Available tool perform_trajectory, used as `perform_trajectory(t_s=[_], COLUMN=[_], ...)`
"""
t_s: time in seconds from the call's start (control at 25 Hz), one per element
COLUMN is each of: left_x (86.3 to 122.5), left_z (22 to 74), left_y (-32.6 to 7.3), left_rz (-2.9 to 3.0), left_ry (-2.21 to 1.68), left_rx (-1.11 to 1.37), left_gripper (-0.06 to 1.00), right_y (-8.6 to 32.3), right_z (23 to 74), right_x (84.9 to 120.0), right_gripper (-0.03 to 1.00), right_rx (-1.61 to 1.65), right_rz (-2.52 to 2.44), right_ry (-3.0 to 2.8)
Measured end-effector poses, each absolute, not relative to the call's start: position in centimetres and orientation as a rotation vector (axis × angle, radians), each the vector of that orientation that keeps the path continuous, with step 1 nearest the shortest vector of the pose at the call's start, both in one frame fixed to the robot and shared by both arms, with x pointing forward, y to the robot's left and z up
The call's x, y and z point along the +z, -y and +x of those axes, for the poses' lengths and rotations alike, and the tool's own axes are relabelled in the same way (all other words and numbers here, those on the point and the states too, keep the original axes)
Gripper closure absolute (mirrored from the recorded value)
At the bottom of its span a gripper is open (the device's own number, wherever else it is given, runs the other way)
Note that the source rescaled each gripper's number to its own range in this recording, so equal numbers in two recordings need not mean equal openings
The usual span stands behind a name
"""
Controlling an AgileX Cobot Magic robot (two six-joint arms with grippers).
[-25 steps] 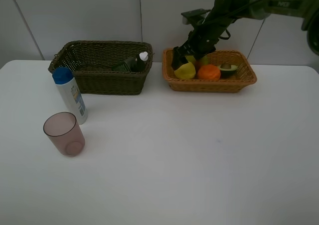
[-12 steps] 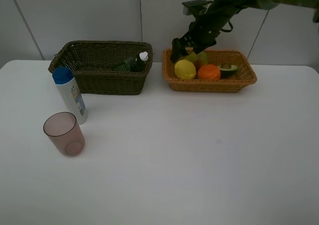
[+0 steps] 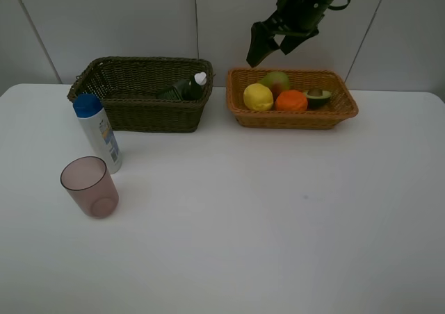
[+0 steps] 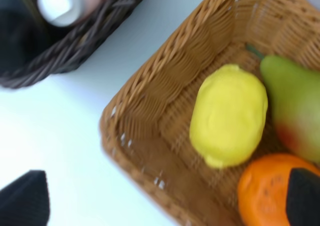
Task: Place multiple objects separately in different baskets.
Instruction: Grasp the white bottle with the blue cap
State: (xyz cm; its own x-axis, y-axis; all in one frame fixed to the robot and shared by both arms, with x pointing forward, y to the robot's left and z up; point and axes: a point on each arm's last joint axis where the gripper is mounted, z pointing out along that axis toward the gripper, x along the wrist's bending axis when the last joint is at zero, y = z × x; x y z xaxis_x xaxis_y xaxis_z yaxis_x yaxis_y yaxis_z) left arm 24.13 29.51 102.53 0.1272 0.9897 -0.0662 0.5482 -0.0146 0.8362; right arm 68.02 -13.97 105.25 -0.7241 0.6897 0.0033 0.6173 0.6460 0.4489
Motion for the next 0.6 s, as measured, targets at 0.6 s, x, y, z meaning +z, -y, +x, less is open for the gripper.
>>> perform_trajectory(t_s=[0.6], left_x=[102.5], left_z=[24.1], left_y=[-29.5], left_rz=[1.66], left_ry=[-1.514], left_rx=[0.749], left_gripper=[-0.06], right_y=[17.2], right_z=[61.1], right_x=[111.5], right_gripper=[-0.03], right_rx=[0.517], right_rz=[1.201], right_ry=[-2.598])
